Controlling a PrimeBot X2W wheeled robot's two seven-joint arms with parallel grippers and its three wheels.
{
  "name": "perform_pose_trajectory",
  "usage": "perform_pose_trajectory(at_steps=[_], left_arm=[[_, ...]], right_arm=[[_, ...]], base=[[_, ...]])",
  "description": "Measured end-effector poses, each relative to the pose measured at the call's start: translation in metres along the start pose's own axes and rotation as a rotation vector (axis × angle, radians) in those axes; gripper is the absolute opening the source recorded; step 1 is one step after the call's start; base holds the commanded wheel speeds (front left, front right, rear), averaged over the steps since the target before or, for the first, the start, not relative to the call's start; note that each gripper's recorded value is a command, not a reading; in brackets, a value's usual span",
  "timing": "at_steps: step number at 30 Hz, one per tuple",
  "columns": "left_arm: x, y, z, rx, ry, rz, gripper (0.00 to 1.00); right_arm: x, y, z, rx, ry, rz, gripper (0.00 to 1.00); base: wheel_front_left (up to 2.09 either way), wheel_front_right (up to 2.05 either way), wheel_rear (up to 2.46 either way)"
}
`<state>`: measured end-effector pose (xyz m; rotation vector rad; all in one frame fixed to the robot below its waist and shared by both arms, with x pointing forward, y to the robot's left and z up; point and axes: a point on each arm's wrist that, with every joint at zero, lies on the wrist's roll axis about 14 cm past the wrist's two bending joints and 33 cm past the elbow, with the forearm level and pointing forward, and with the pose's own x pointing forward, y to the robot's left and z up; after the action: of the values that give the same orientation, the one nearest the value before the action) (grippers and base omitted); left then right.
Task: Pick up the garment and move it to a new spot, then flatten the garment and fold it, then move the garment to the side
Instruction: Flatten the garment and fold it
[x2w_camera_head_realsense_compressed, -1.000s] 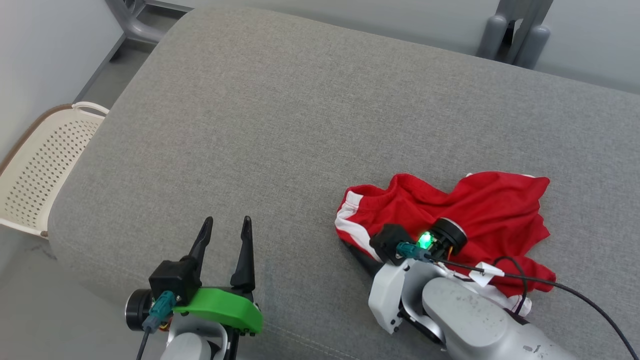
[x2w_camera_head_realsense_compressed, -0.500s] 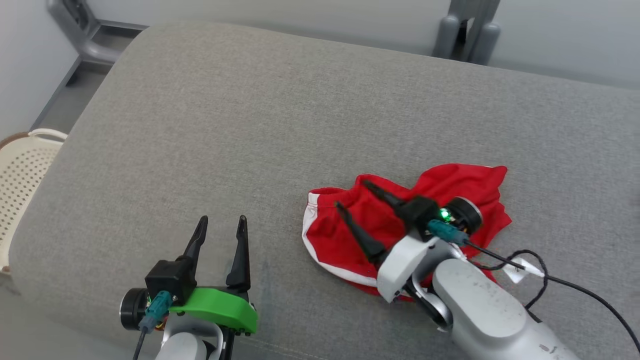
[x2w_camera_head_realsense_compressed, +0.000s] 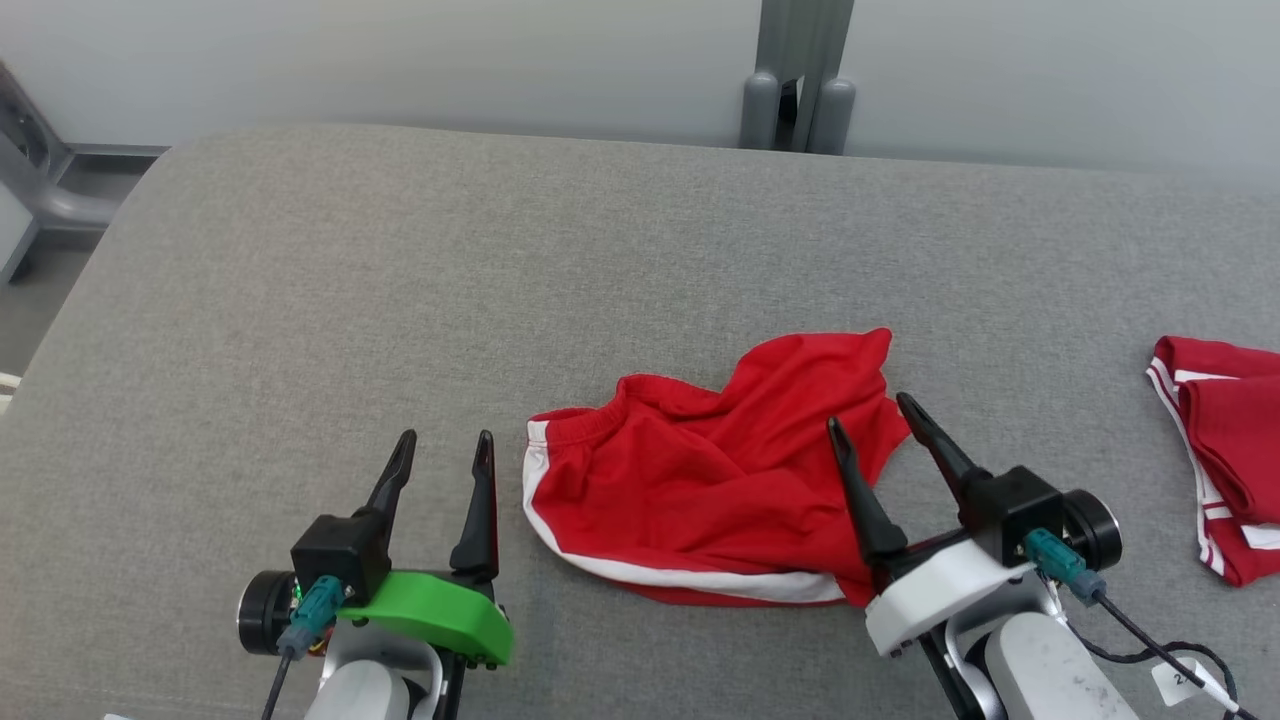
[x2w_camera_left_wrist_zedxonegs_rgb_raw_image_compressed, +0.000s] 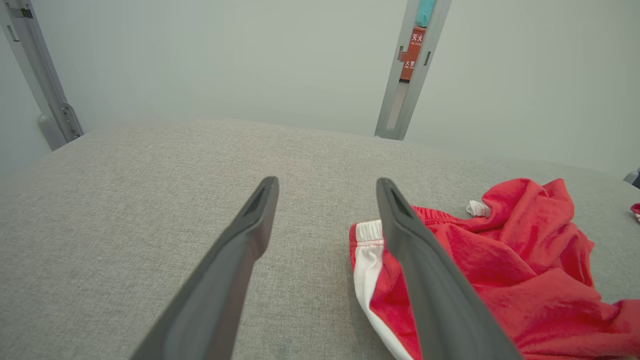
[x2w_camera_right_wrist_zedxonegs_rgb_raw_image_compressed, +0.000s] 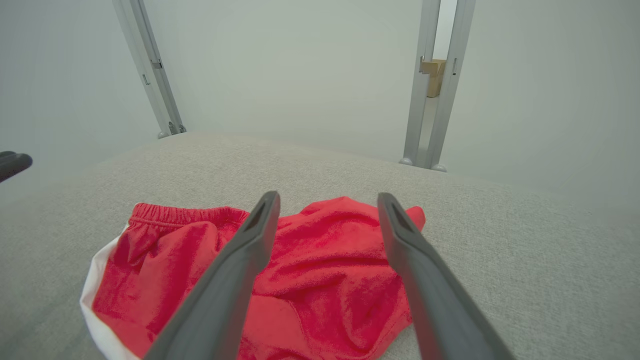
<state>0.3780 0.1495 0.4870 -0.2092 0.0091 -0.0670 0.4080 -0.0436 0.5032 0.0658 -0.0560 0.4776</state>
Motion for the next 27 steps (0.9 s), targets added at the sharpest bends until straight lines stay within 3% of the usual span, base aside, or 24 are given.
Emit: perform_pose_trajectory(at_steps=[6, 12, 19, 20, 21, 22, 24, 27], left_arm=[[0.000, -0.011, -0.001, -0.007, -0.001, -0.026, 1.00], [0.000, -0.010, -0.003, -0.009, 0.006, -0.026, 1.00], [-0.002, -0.008, -0.007, -0.010, 0.017, -0.017, 1.00], [-0.002, -0.007, -0.007, -0.010, 0.018, -0.014, 1.00], [-0.003, -0.005, -0.008, -0.009, 0.020, -0.009, 1.00], [-0.004, -0.003, -0.008, -0.008, 0.020, -0.004, 1.00], [-0.006, 0.000, -0.008, -0.007, 0.021, 0.007, 1.00], [-0.008, 0.006, -0.008, -0.006, 0.022, 0.024, 1.00]], right_arm=[[-0.033, 0.001, -0.009, -0.100, 0.072, 0.036, 1.00], [-0.069, -0.003, -0.040, -0.158, 0.244, 0.079, 1.00], [-0.078, -0.007, -0.070, -0.166, 0.370, 0.103, 1.00], [-0.078, -0.008, -0.074, -0.163, 0.380, 0.104, 0.82], [-0.076, -0.008, -0.077, -0.158, 0.389, 0.106, 0.38], [-0.072, -0.009, -0.077, -0.156, 0.387, 0.109, 0.20], [-0.066, -0.009, -0.079, -0.156, 0.390, 0.117, 0.00], [-0.054, -0.012, -0.076, -0.140, 0.371, 0.114, 0.00]], base=[[0.00, 0.00, 0.00], [0.00, 0.00, 0.00], [0.00, 0.00, 0.00], [0.00, 0.00, 0.00], [0.00, 0.00, 0.00], [0.00, 0.00, 0.00], [0.00, 0.00, 0.00], [0.00, 0.00, 0.00]])
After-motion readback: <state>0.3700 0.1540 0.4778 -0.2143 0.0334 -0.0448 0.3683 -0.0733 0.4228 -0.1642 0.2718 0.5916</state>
